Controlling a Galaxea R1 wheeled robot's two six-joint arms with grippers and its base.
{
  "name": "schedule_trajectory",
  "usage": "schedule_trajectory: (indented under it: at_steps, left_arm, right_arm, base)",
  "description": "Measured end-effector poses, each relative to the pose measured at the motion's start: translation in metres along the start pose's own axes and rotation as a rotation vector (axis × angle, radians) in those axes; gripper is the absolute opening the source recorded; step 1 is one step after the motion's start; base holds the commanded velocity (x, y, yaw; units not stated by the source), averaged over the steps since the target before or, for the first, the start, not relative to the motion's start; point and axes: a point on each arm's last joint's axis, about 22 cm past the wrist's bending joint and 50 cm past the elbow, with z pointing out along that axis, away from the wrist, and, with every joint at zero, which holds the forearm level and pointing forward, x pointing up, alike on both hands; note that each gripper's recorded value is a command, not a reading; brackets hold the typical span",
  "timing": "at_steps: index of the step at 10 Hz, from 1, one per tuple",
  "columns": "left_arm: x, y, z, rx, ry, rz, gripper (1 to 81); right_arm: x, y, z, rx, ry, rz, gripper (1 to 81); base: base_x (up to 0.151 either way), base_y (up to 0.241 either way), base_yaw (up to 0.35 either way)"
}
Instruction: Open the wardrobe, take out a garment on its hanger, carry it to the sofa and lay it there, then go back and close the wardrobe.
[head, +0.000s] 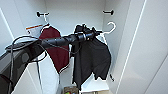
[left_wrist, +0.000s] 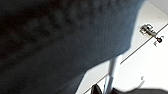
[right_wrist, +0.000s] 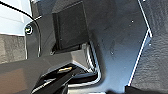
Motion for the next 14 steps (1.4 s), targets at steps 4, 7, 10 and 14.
schedule_trajectory:
  at_steps: [4, 7, 10, 14]
  left_arm:
    - [-0.025, -0.016, -0.001, 0.004, -0.033, -0.024, 1.0]
    - [-0.034, 0.001, 0.004, -0.025, -0.057, -0.013, 1.0]
    - [-0.045, 0.002, 0.0, -0.03, -0.075, -0.024, 1.0]
    - [-0.078, 0.009, -0.011, -0.058, -0.129, -0.05, 1.0]
  right_arm:
    - [0.006, 0.0, 0.0, -0.002, 0.013, -0.001, 81.1]
    - [0.0, 0.001, 0.0, -0.002, 0.005, 0.001, 81.1]
    - [0.002, 0.0, 0.0, -0.002, 0.008, 0.0, 81.1]
    - [0.001, 0.001, 0.0, -0.002, 0.009, 0.0, 81.1]
  base:
    - [-0.068, 0.0, 0.0]
    - [-0.113, 0.0, 0.0]
    - [-0.114, 0.0, 0.0]
    - [-0.114, 0.0, 0.0]
